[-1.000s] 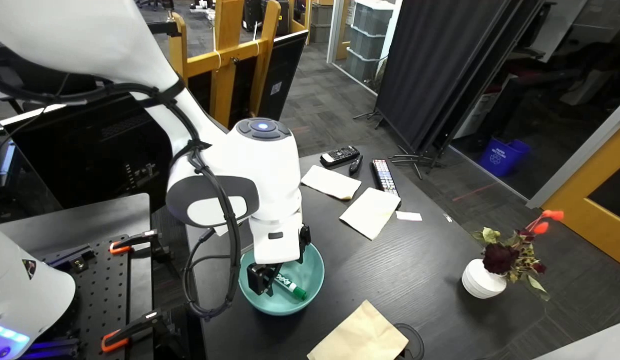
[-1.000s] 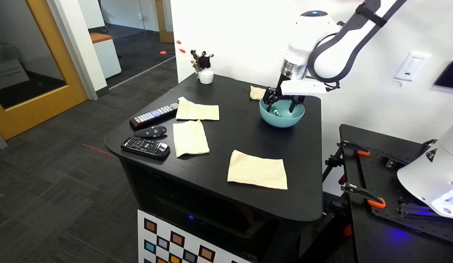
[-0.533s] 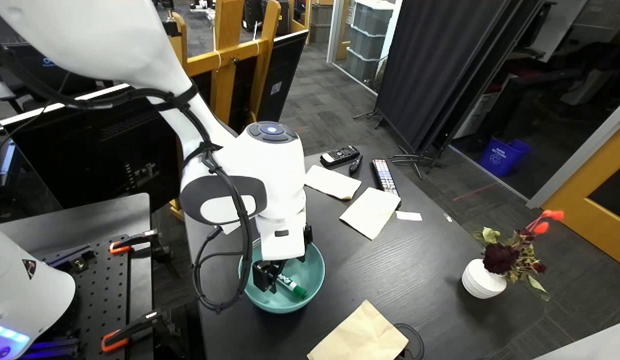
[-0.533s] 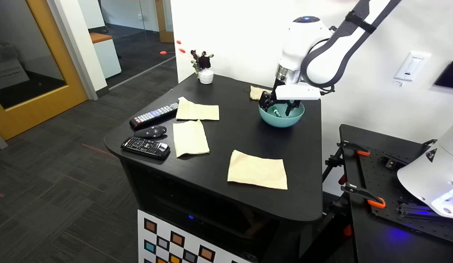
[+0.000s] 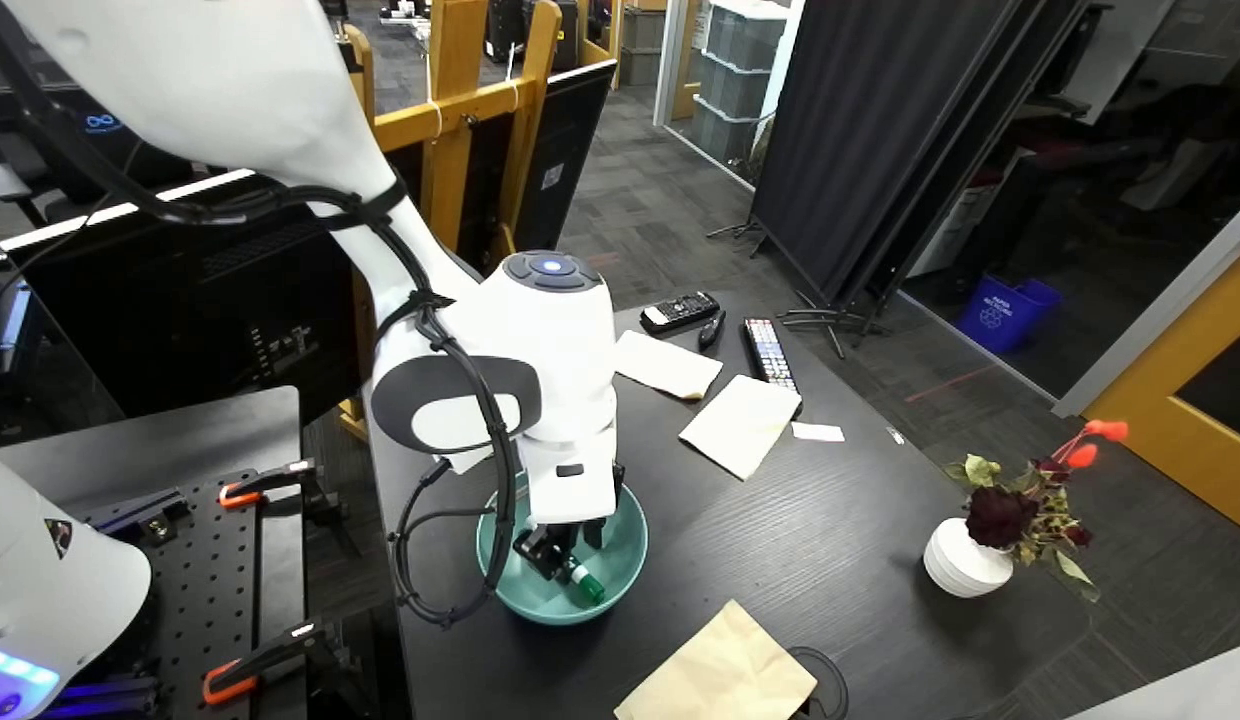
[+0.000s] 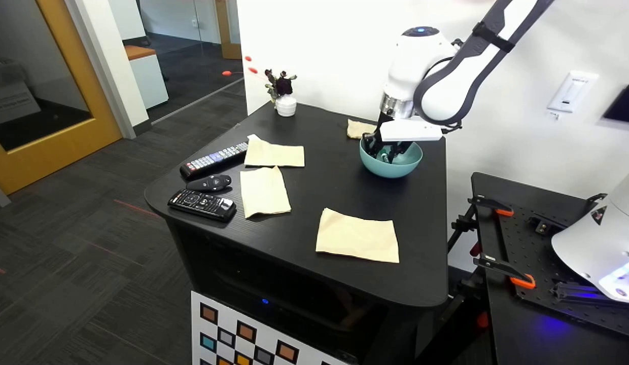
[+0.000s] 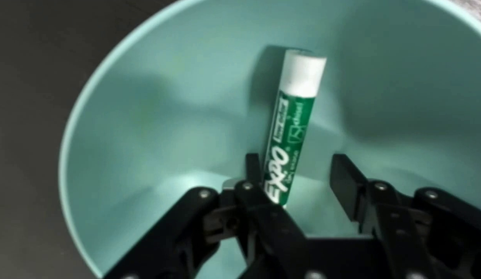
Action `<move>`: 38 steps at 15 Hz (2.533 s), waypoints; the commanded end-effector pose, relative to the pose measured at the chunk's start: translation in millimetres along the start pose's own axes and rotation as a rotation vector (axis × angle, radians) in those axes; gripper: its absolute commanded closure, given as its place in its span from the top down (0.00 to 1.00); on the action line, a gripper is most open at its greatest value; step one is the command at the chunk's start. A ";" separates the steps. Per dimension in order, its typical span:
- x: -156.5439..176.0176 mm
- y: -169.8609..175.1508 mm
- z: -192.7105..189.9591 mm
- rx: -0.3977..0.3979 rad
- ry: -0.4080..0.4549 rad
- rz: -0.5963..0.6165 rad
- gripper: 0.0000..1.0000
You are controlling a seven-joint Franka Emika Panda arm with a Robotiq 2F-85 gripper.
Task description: Pick up the marker in the blue bowl and put it on the table
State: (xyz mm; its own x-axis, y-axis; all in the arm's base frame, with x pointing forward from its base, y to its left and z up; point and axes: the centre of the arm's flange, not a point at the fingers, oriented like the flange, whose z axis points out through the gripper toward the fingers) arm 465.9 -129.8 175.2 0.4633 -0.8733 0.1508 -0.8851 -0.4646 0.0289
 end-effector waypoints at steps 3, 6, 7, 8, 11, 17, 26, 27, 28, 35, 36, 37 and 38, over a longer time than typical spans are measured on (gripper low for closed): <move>-0.1 -4.8 -4.2 -0.001 0.010 0.023 0.05; -0.5 -1.1 -12.2 -0.004 0.007 0.026 0.05; -1.4 1.4 -17.9 -0.005 0.009 0.029 0.05; -1.9 4.1 -22.2 -0.004 0.011 0.028 0.05; -6.3 16.7 -46.9 0.012 0.023 0.018 0.05; -22.3 35.1 -110.1 0.088 0.100 -0.048 0.05; -74.8 8.9 -192.2 0.238 0.178 -0.159 0.05; -82.4 2.7 -195.8 0.250 0.173 -0.172 0.05; -89.3 -5.1 -199.8 0.260 0.170 -0.176 0.05; -105.2 -63.8 -204.5 0.285 0.143 -0.234 0.05; -104.6 -72.6 -201.7 0.277 0.146 -0.235 0.05; -103.8 -81.3 -197.9 0.269 0.144 -0.245 0.05; -103.5 -90.1 -193.2 0.261 0.135 -0.257 0.05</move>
State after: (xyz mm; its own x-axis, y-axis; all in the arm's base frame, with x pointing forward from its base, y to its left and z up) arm 454.3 25.8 357.6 0.6218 -0.7159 0.3174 -0.6917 -0.6922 -0.2062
